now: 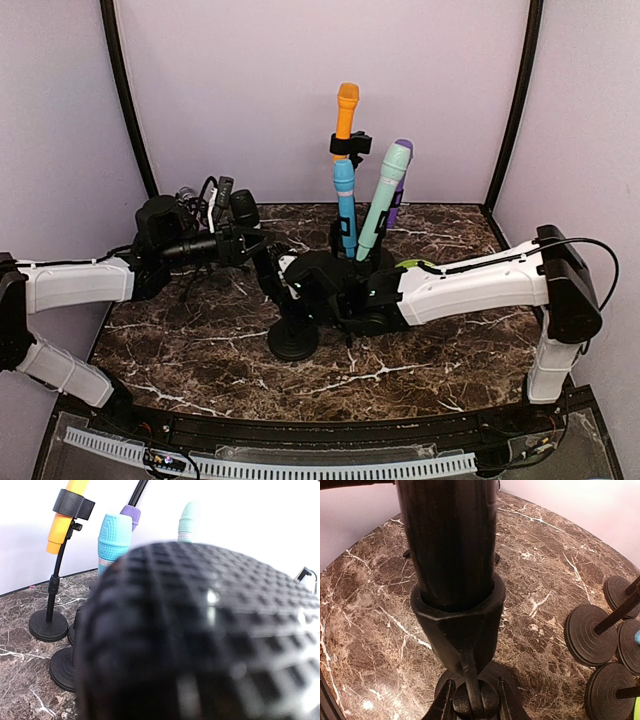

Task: Remove the microphone from the stand
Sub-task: Remove the microphone from the microphone stand.

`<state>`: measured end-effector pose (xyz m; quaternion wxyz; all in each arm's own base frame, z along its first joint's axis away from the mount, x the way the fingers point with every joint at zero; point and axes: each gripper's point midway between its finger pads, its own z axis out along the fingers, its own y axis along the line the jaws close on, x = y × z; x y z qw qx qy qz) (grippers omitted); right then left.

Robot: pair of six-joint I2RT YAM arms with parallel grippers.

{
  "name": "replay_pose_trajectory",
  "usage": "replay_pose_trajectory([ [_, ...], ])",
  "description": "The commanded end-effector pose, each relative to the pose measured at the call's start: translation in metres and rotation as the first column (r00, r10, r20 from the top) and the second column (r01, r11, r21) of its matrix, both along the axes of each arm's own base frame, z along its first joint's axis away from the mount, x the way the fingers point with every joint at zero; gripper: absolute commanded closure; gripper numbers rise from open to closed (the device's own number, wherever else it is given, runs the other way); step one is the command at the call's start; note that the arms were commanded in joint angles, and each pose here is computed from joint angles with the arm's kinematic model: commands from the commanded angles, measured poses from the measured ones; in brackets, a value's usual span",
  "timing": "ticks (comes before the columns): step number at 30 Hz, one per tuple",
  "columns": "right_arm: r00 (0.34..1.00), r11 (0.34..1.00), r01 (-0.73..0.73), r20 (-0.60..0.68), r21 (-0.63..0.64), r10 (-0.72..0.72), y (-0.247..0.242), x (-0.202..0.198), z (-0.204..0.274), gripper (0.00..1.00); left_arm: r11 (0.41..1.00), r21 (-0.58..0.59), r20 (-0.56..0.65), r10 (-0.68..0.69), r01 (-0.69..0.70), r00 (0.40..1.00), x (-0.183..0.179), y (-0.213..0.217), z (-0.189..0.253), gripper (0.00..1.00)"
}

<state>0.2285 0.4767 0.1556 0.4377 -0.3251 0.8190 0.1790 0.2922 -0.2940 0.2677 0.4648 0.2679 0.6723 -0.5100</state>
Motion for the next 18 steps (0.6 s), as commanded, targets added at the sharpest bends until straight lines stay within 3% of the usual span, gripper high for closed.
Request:
replay_pose_trajectory([
  [1,0.997,0.996,-0.045,-0.068,-0.077,0.04,0.0,-0.012,-0.034,1.0,0.999,-0.033,0.029,-0.033,0.034,0.999,-0.007,-0.005,0.012,0.45],
  [11,0.995,0.994,-0.029,-0.094,-0.105,0.02,-0.005,-0.013,-0.042,1.0,1.0,-0.005,0.071,0.029,-0.028,0.997,-0.004,0.002,0.016,0.77],
  [18,0.993,0.995,-0.022,-0.118,-0.099,0.01,-0.009,-0.016,-0.042,1.0,0.998,0.001,0.115,0.059,-0.06,0.992,-0.004,0.007,0.026,0.89],
])
